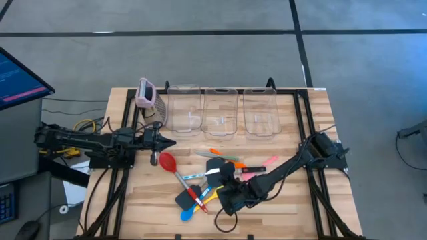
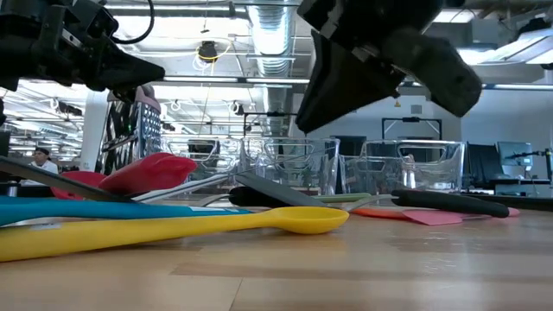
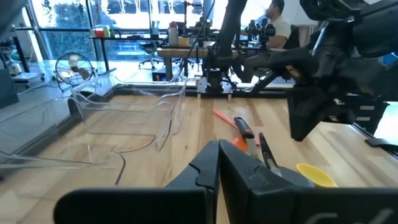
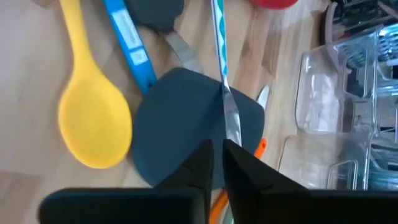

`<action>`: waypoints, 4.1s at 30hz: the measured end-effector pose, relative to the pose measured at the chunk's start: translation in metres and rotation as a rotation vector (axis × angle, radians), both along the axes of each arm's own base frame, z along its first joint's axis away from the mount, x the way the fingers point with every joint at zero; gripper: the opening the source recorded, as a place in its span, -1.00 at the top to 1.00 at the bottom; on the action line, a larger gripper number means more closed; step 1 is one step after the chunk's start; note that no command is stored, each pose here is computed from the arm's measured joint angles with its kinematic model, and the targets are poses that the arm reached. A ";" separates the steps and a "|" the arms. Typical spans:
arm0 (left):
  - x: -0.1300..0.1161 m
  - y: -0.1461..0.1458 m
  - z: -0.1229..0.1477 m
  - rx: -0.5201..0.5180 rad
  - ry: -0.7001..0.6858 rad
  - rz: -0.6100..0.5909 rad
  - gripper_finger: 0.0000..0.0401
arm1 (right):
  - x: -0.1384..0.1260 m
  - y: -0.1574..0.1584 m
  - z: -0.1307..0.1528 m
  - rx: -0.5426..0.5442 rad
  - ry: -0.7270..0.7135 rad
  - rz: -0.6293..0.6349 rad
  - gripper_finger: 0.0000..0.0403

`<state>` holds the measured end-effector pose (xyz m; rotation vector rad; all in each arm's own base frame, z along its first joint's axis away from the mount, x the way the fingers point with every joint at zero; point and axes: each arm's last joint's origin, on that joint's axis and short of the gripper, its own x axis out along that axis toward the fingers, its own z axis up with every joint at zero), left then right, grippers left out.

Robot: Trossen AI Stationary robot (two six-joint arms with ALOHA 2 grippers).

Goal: Pick & Place Kitchen Items
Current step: Put the white blue table knife into the middle transparent bin

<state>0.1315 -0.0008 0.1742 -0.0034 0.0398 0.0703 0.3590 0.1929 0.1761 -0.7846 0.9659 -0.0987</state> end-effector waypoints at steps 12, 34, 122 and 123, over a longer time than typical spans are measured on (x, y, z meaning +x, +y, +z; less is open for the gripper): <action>0.000 0.000 0.000 0.001 0.000 0.001 0.99 | 0.006 -0.015 -0.003 -0.004 0.016 -0.041 0.30; 0.000 0.000 0.000 0.031 -0.002 0.006 0.99 | 0.025 -0.053 -0.035 0.060 0.161 -0.103 0.22; 0.000 0.000 0.001 0.031 -0.011 0.005 0.99 | 0.025 -0.063 0.105 -0.022 0.140 -0.206 1.00; 0.000 0.000 0.001 0.031 -0.011 0.005 0.99 | 0.021 -0.064 0.112 -0.012 0.126 -0.217 1.00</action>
